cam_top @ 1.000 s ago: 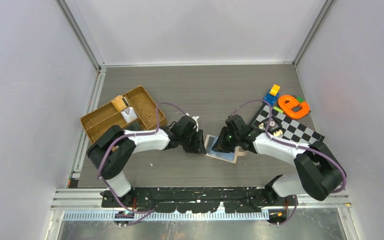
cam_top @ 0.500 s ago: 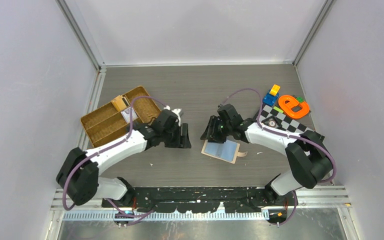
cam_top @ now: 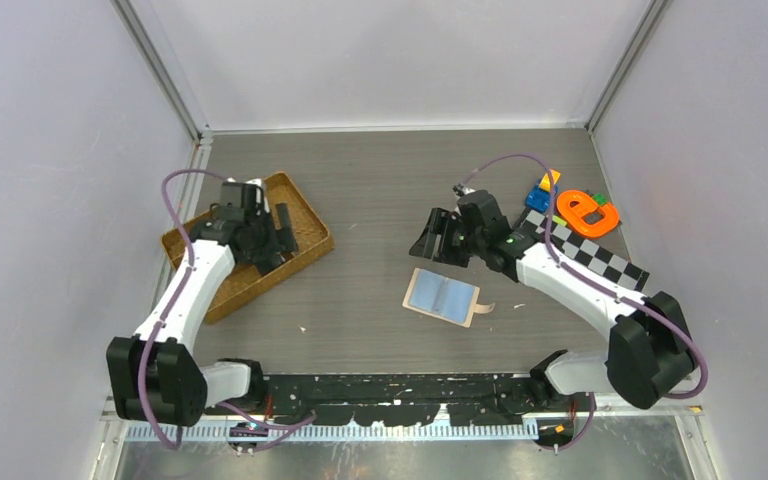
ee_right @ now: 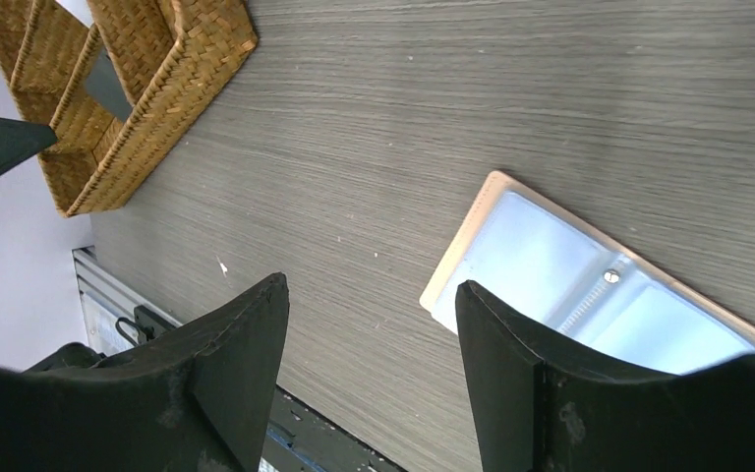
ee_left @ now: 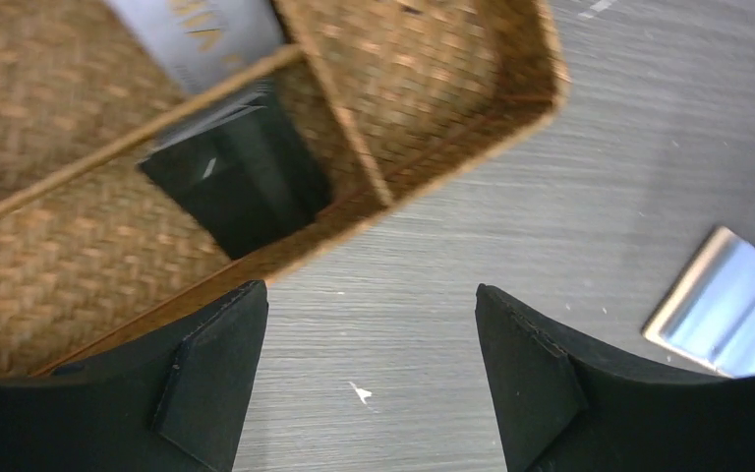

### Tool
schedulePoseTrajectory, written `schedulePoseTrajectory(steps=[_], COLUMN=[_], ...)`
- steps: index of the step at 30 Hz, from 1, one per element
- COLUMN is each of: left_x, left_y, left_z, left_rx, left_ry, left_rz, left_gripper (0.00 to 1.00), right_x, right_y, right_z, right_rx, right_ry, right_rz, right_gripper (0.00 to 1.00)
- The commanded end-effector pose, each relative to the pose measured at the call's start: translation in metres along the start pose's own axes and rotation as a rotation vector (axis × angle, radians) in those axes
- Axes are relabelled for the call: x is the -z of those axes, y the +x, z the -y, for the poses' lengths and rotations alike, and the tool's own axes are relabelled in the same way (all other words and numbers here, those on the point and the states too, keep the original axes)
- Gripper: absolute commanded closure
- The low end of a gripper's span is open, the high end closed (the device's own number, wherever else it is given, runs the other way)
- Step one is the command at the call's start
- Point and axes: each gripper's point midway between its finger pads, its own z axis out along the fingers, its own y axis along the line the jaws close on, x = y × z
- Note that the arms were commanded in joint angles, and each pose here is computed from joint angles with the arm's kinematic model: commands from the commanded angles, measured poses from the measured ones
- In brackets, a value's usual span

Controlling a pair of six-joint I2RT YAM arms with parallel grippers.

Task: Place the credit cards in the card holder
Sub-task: Pick up the credit card from the storage box.

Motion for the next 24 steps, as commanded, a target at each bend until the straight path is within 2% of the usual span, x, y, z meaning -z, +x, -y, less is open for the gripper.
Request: schedulePoseTrajectory(steps=[1, 11, 19, 24], left_x=[-0.001, -0.027, -0.055, -0.063], left_y=[-0.006, -0.016, -0.022, -0.027], left_z=[-0.036, -0.085, -0.106, -0.11], left_rx=[0.094, 0.32, 0.341, 0.346], left_ry=[-0.037, -0.072, -0.096, -0.081], left_rz=[0.022, 0.143, 0.216, 0.234], left_gripper=[0.21, 0.22, 0.27, 0.38], right_x=[0.016, 0.028, 0.031, 0.034], right_y=[-0.005, -0.008, -0.005, -0.003], right_z=[0.008, 0.029, 0.034, 0.036], right_rx=[0.016, -0.03, -0.048, -0.062], right_ry=[-0.019, -0.027, -0.029, -0.028], right_rz=[0.024, 0.021, 0.017, 0.024], right_gripper=[0.32, 0.31, 0.31, 0.31])
